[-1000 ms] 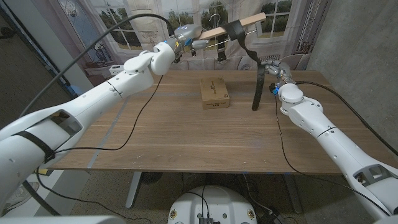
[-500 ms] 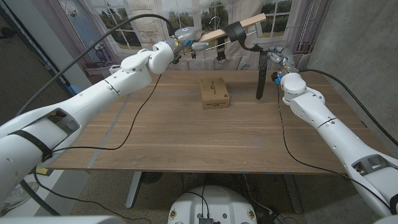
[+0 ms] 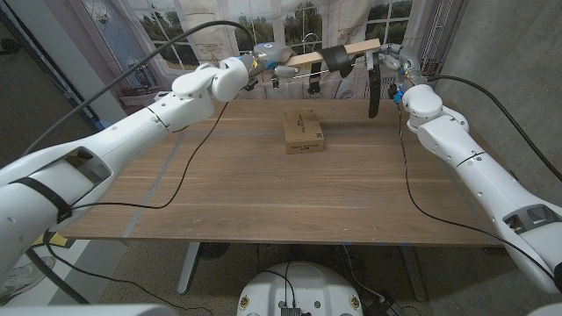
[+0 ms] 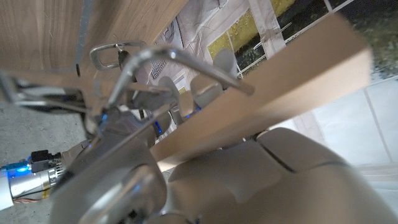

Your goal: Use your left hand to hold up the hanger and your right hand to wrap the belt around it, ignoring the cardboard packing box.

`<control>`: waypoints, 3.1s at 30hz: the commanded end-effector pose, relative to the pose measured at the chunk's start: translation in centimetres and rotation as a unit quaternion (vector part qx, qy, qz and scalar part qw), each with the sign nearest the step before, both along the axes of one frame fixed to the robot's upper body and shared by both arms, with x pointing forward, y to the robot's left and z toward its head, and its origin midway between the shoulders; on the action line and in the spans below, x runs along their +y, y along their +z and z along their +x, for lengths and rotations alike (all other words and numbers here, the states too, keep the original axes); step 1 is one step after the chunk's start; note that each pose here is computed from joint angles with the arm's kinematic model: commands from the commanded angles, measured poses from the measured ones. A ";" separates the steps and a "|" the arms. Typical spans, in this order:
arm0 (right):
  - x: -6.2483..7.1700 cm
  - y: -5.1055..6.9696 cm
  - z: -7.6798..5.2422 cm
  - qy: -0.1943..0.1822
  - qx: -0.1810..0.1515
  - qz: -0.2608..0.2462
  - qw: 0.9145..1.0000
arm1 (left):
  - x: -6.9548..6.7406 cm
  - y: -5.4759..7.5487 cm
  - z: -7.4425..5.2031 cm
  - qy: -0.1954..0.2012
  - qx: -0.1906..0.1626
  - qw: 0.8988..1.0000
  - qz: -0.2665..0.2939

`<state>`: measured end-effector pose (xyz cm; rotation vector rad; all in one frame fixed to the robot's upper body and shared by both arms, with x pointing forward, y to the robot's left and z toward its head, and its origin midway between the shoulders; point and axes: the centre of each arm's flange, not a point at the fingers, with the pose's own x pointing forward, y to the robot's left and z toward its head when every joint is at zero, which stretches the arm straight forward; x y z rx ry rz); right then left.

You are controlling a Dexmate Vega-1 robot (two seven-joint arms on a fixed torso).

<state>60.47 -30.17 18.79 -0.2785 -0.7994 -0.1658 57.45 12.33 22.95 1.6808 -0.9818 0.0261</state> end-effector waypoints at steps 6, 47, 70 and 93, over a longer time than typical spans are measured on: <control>3.0 4.3 -4.4 0.052 -0.075 -0.096 0.991 | -2.0 -0.2 0.3 0.023 0.023 0.998 0.049; 8.5 -2.3 -17.9 -0.114 -0.119 -0.221 0.961 | -2.6 0.4 -0.7 0.104 -0.106 0.988 0.051; 14.9 -9.8 -16.8 -0.164 -0.057 -0.155 0.973 | -2.4 0.3 -1.1 0.081 -0.170 0.982 -0.013; 12.7 -10.7 -13.6 -0.136 0.006 -0.104 0.985 | -1.9 0.5 -1.0 0.026 -0.196 0.977 -0.075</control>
